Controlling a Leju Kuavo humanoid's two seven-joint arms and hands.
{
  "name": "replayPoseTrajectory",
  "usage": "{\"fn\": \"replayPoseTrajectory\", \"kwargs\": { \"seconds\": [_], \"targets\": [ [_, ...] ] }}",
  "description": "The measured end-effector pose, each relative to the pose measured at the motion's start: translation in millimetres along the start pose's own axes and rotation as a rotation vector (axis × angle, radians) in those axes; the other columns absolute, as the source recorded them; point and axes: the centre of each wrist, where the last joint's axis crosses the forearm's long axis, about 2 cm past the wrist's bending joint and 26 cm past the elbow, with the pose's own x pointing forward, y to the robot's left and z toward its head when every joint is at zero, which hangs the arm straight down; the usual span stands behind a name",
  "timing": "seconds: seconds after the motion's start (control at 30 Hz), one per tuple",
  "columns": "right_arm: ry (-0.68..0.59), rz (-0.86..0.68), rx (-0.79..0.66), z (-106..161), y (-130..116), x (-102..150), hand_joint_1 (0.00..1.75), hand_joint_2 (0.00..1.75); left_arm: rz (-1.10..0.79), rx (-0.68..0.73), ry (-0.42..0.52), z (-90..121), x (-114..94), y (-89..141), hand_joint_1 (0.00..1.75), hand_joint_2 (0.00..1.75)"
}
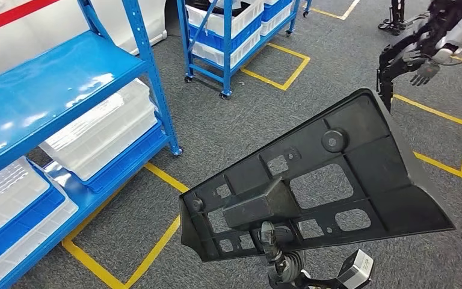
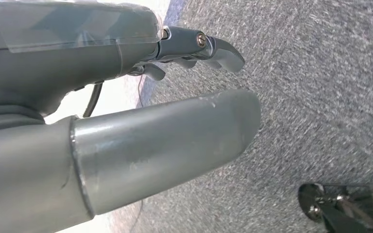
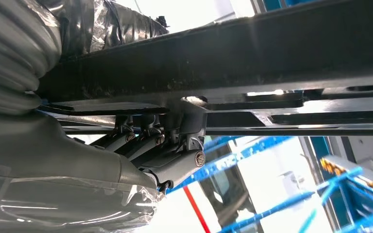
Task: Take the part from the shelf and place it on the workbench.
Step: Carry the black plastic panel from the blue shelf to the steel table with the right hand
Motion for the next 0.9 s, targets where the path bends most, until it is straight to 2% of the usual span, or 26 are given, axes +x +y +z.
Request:
{"fn": "replayPoseTrajectory", "kwargs": {
  "seconds": [0.9],
  "targets": [
    [0.031,0.033,-0.047,10.2,-4.1,-0.4,1.75,1.75,0.036,-0.018,0.004,2.1,-4.1,-5.0,0.00,0.00]
  ]
}}
